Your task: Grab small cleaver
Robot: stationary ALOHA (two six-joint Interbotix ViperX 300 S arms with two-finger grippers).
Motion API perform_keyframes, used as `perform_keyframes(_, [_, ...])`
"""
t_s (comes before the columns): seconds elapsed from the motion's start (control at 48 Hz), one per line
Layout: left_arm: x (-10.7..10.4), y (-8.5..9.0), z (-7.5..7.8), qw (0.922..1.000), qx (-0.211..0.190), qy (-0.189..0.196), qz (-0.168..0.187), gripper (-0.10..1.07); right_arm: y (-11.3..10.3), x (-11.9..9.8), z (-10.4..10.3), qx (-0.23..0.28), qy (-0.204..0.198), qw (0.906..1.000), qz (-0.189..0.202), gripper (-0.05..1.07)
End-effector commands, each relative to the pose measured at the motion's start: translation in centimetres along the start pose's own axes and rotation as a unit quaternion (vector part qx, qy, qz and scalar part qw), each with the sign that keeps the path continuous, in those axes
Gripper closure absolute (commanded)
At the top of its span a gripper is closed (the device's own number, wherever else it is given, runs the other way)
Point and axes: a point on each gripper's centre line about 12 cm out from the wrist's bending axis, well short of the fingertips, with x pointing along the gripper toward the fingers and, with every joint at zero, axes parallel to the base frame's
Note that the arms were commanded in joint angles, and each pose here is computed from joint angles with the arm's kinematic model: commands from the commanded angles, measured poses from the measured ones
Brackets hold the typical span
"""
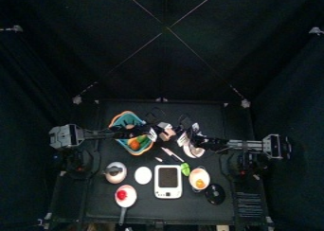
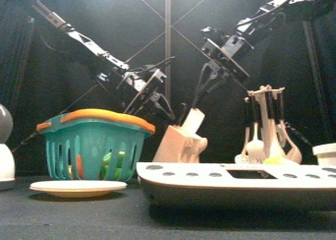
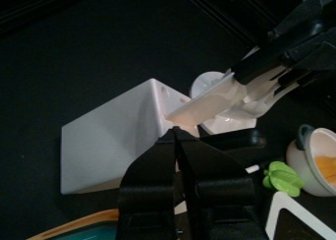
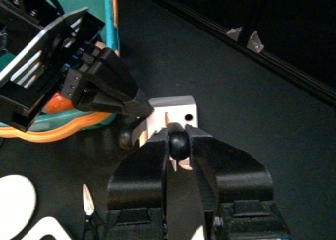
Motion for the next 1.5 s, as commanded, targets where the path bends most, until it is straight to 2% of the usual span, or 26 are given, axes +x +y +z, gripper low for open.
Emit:
perform_keyframes(0.0, [-0.2,-0.1,0.8,0.9999,-0.002,-0.012,-0.002,0.62,-0.1,-1.6,1.6,0.013,-0.027,0.9995,0.014,0.64])
perform_keyframes(0.312, [-0.9,-0.1,1.5,0.9998,-0.002,-0.021,-0.004,0.62,0.5,-1.0,1.4,0.012,-0.024,0.999,0.037,0.64])
perform_keyframes(0.583, [-3.3,-0.9,3.1,0.9983,0.0,-0.056,-0.017,0.62,0.6,-0.3,-0.1,0.012,-0.002,0.9992,0.039,0.65])
perform_keyframes(0.917, [-0.5,-1.8,4.4,0.9979,0.001,-0.061,-0.021,0.62,1.2,0.9,-0.4,0.008,0.007,0.999,0.044,0.65])
perform_keyframes(1.25, [0.6,-2.0,3.9,0.9991,-0.001,-0.036,-0.025,0.62,1.2,0.8,-0.3,0.008,0.006,0.9989,0.045,0.65])
perform_keyframes(1.479, [1.6,-1.3,2.5,0.9998,-0.007,0.001,-0.019,0.62,1.3,0.8,0.0,0.008,0.003,0.9989,0.046,0.65])
